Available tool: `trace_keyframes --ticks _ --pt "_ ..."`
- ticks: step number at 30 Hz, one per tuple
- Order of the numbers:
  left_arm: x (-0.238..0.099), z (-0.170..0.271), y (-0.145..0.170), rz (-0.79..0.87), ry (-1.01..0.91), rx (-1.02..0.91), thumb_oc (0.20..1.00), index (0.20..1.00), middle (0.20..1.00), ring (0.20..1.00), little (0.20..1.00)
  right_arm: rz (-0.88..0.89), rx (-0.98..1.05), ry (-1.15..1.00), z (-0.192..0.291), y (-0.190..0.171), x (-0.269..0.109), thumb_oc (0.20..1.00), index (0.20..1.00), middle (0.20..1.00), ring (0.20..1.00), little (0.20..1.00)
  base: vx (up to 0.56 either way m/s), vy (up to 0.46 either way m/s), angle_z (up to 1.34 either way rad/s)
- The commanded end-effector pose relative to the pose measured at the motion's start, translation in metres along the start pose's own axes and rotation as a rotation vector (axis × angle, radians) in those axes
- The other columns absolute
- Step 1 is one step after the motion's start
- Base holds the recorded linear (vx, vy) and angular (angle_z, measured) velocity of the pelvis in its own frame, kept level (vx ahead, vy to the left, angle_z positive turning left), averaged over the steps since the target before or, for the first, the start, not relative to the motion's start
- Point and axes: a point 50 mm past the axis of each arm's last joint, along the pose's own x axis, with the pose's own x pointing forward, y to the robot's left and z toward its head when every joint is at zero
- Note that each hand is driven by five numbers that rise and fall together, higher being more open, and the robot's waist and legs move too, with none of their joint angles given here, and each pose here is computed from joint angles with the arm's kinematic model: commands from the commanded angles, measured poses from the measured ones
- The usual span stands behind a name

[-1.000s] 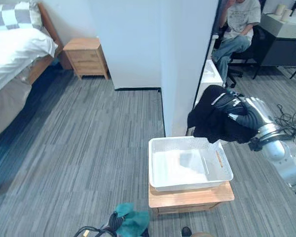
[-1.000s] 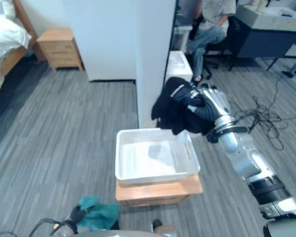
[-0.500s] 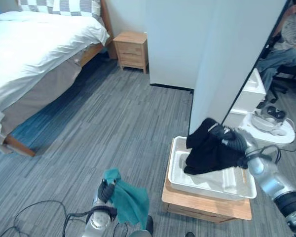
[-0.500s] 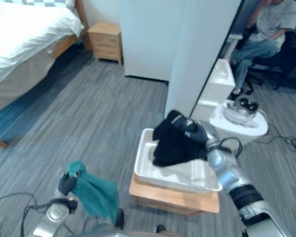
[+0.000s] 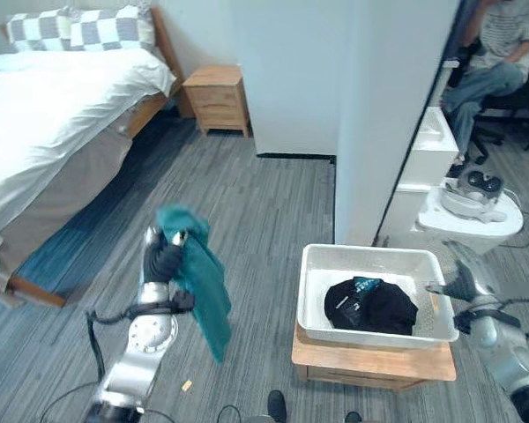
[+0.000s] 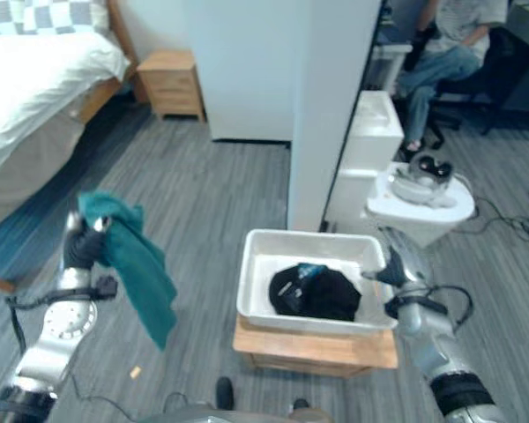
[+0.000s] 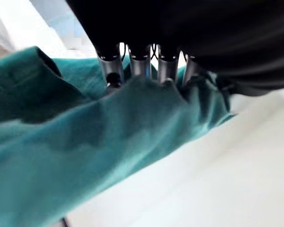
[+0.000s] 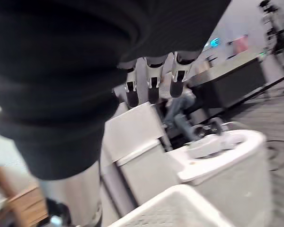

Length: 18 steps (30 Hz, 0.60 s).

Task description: Tidy up the quilt and then pick up the clothes from the bed and put them into the laundry hamper.

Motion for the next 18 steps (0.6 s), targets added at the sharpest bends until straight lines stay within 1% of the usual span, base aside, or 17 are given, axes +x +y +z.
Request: trace_keyframes --ticks 1,4,8,13,14,18 --pt "0.039 0.054 0.009 0.106 -0.31 -0.031 0.2 0.2 0.2 0.2 0.2 -0.142 0.046 -0.048 0.011 -0.024 0.014 1.0 1.0 1.0 1.0 1.0 0.0 -0.009 -0.31" --pt "0.062 0.091 0.002 0.119 -0.485 0.048 0.2 0.2 0.2 0.2 0.2 -0.126 0.112 -0.005 0.002 -0.018 0.005 1.0 1.0 1.0 1.0 1.0 0.01 -0.014 -0.27" --pt "0.077 0.117 -0.012 0.101 -0.606 0.116 0.2 0.2 0.2 0.2 0.2 -0.068 0.136 0.058 -0.014 -0.003 -0.011 1.0 1.0 1.0 1.0 1.0 -0.01 -0.027 -0.25" --pt "0.087 0.132 -0.036 0.049 -0.647 0.117 0.2 0.2 0.2 0.2 0.2 0.052 0.157 0.12 -0.026 0.022 -0.034 1.0 1.0 1.0 1.0 1.0 -0.01 -0.002 -0.25" --pt "0.088 0.132 -0.037 0.049 -0.647 0.117 0.2 0.2 0.2 0.2 0.2 0.051 0.157 0.12 -0.027 0.022 -0.035 1.0 1.0 1.0 1.0 1.0 0.02 -0.003 -0.13" --pt "0.088 0.134 -0.055 0.003 -0.626 0.061 0.2 0.2 0.2 0.2 0.2 0.095 0.171 0.151 -0.03 0.035 -0.044 1.0 1.0 1.0 1.0 1.0 0.01 -0.009 -0.11"
